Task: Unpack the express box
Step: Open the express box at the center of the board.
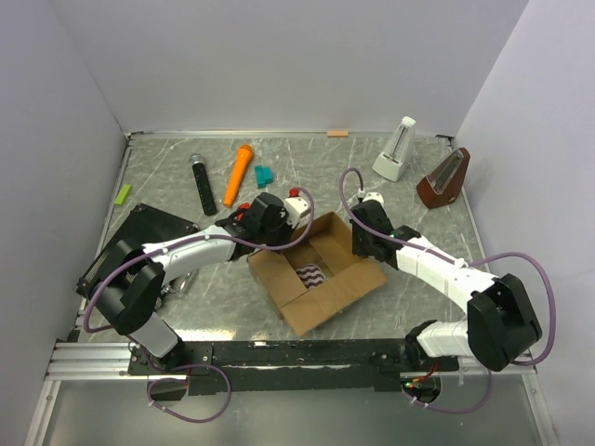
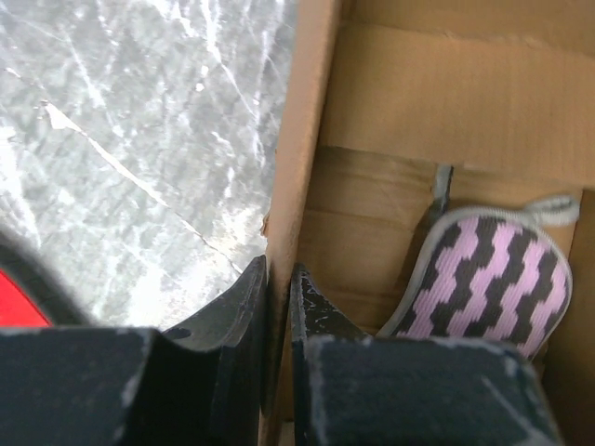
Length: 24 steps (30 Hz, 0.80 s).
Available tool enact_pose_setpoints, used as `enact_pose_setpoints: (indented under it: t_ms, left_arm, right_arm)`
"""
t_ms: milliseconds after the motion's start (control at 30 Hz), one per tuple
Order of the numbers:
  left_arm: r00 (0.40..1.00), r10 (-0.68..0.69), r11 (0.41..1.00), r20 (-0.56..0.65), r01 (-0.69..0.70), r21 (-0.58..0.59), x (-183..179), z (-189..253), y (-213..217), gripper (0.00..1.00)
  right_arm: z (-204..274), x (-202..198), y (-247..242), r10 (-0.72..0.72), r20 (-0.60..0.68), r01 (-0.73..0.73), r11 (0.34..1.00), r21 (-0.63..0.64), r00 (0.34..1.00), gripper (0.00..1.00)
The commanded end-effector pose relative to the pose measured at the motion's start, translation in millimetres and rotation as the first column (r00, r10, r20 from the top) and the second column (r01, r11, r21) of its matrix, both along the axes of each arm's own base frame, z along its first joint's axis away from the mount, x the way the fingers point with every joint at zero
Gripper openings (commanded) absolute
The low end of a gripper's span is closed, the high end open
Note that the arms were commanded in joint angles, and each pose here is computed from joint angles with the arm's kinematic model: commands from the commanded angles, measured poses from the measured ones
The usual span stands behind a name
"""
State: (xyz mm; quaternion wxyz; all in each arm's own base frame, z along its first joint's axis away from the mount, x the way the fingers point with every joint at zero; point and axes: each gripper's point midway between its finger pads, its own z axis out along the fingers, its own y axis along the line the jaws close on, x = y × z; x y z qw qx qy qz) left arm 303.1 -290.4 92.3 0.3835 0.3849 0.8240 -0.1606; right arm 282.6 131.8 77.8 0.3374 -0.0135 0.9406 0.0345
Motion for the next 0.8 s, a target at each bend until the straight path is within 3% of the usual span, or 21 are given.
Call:
enact_pose_setpoints:
  t_ms: [0, 267, 533, 600, 767]
  left_arm:
    - [0.987, 0.156, 0.986, 0.037, -0.153, -0.062, 19, 25, 1, 0.02]
    - [0.923, 0.357, 0.925, 0.144, -0.329, -0.189, 50, 92, 11, 0.22]
    - [0.794, 0.58, 0.787, 0.181, -0.488, -0.378, 62, 162, 38, 0.41]
    - [0.802, 0.57, 0.793, 0.181, -0.478, -0.379, 62, 165, 36, 0.44]
    - [0.861, 0.487, 0.846, 0.146, -0.422, -0.327, 60, 144, 17, 0.69]
  right_arm:
    - [-9, -18, 4, -0.047, -0.062, 0.051, 0.996, 0.079, 0.997, 0.01]
    - [1, -27, -1, -0.149, -0.054, 0.155, 0.978, 0.139, 0.987, 0.0]
    - [5, -34, 0, -0.249, -0.076, 0.26, 0.943, 0.209, 0.965, 0.0]
    - [8, -33, 3, -0.244, -0.076, 0.255, 0.941, 0.224, 0.967, 0.0]
    - [12, -34, 4, -0.234, -0.067, 0.243, 0.943, 0.225, 0.97, 0.0]
